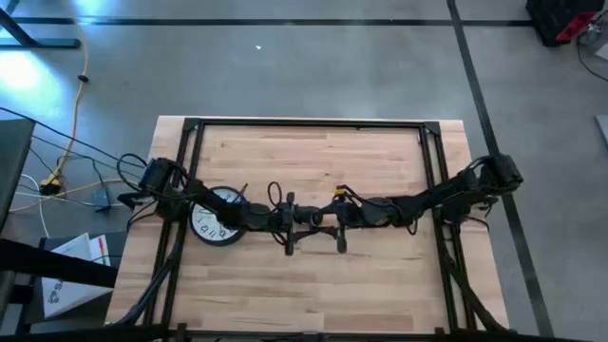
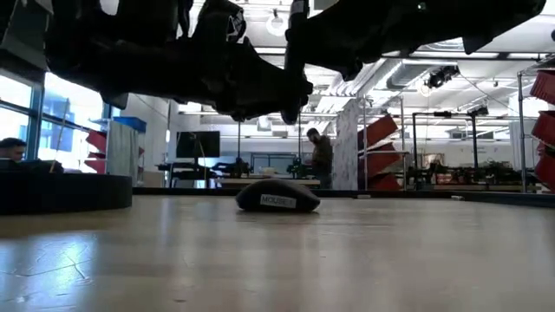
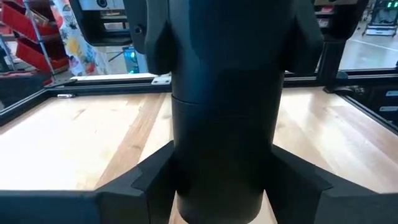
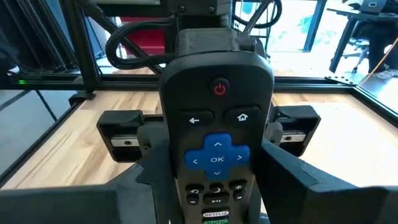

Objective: Insert battery
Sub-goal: Open the black remote battery compartment

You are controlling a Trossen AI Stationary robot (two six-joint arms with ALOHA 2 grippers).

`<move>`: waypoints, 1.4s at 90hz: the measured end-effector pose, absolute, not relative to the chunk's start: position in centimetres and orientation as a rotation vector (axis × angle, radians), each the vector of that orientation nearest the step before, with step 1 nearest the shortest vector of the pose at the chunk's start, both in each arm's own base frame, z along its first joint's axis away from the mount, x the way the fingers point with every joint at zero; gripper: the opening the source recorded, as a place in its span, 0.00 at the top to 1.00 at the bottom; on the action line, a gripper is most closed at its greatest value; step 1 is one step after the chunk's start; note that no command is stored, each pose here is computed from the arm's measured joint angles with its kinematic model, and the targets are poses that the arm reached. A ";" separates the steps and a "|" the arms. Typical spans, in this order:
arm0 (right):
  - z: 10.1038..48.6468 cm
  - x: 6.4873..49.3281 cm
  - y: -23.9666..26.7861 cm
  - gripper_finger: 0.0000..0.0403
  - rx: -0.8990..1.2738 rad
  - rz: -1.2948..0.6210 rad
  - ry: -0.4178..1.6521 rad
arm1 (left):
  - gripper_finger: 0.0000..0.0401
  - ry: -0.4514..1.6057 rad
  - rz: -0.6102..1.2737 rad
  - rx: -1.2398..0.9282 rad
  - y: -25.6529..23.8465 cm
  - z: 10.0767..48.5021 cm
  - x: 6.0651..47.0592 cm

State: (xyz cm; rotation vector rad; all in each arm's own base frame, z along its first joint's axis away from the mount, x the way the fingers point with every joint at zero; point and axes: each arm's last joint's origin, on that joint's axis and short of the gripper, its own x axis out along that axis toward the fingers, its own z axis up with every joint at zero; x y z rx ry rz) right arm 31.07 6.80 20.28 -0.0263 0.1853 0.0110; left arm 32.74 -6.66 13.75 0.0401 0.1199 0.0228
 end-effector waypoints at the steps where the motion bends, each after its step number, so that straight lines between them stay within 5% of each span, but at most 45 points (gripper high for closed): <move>1: 20.3 31.1 6.8 0.61 -0.026 0.011 0.185 | 0.53 0.120 0.023 0.040 -6.7 13.8 32.7; 86: 22.5 31.6 6.9 0.61 -0.030 0.000 0.092 | 0.52 0.271 0.041 0.077 -6.5 12.0 32.4; 126: 21.5 31.1 6.7 0.61 -0.048 -0.004 0.218 | 0.52 0.258 0.054 0.096 -7.0 14.0 31.9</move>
